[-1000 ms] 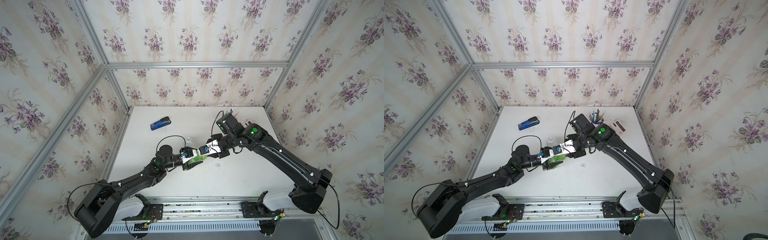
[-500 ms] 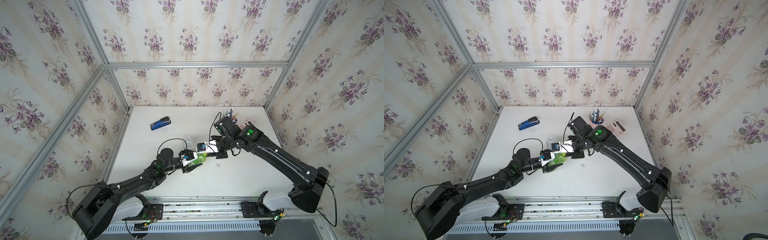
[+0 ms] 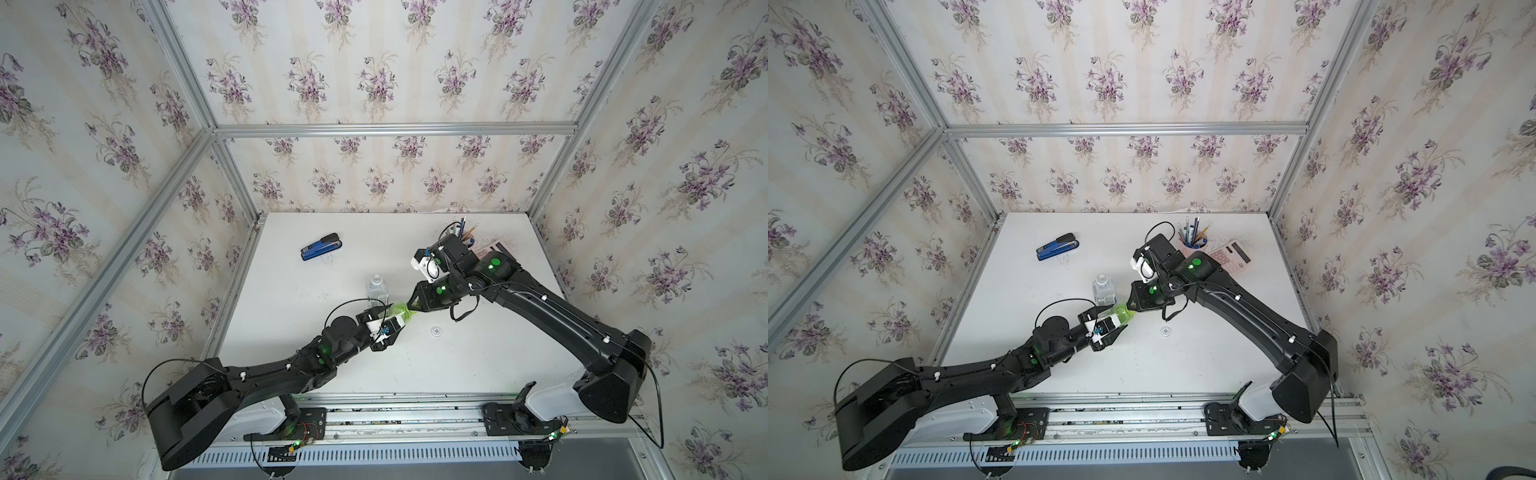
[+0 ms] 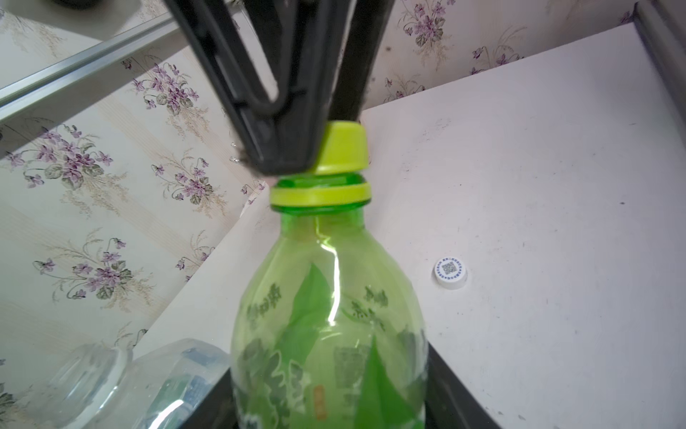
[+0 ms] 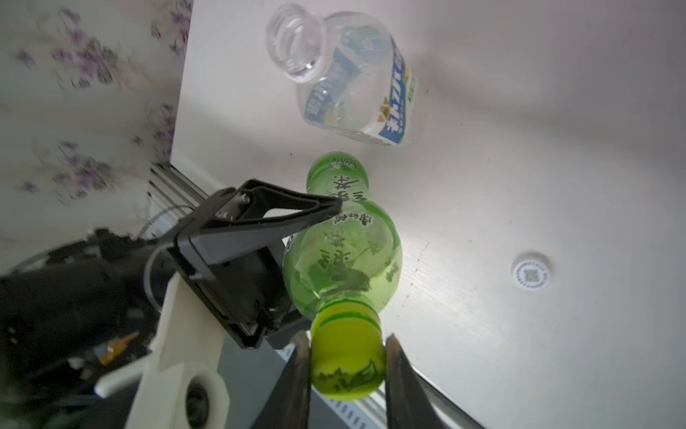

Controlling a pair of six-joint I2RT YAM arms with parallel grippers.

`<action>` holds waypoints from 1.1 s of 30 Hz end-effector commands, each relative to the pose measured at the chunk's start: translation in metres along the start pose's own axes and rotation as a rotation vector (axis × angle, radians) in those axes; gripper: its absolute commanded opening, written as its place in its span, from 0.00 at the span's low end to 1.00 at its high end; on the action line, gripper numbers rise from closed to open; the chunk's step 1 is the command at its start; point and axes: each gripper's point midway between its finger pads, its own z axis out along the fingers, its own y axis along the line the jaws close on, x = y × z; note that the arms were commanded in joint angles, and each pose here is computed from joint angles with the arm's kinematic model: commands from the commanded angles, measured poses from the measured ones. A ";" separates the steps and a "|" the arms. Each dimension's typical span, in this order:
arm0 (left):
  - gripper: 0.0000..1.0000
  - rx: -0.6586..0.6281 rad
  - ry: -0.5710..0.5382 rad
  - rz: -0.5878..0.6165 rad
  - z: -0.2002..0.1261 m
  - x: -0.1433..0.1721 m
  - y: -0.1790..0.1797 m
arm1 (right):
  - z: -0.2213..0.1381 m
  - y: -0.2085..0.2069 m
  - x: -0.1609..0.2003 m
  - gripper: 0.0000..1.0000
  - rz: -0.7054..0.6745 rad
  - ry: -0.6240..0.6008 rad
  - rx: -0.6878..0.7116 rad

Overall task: Screw on the bottle caps
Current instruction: Screw the bottle cap onto the plastic bottle.

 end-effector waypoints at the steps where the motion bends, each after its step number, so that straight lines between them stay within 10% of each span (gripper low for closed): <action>1: 0.61 -0.104 -0.138 0.080 -0.002 -0.038 0.020 | -0.010 0.040 -0.014 0.28 0.317 -0.049 -0.246; 8: 0.62 -0.004 -0.101 0.012 -0.001 -0.024 0.016 | -0.064 0.037 -0.029 1.00 -0.351 -0.300 -0.084; 17: 0.62 0.264 -0.088 -0.095 0.000 -0.018 0.000 | -0.085 0.017 -0.018 1.00 -1.153 -0.252 0.159; 22: 0.62 0.302 -0.087 -0.102 0.000 -0.020 -0.002 | -0.076 0.015 -0.005 0.83 -1.547 -0.134 0.174; 33: 0.62 0.331 -0.103 -0.107 -0.002 -0.025 -0.005 | -0.041 0.012 0.016 0.59 -1.947 0.116 0.176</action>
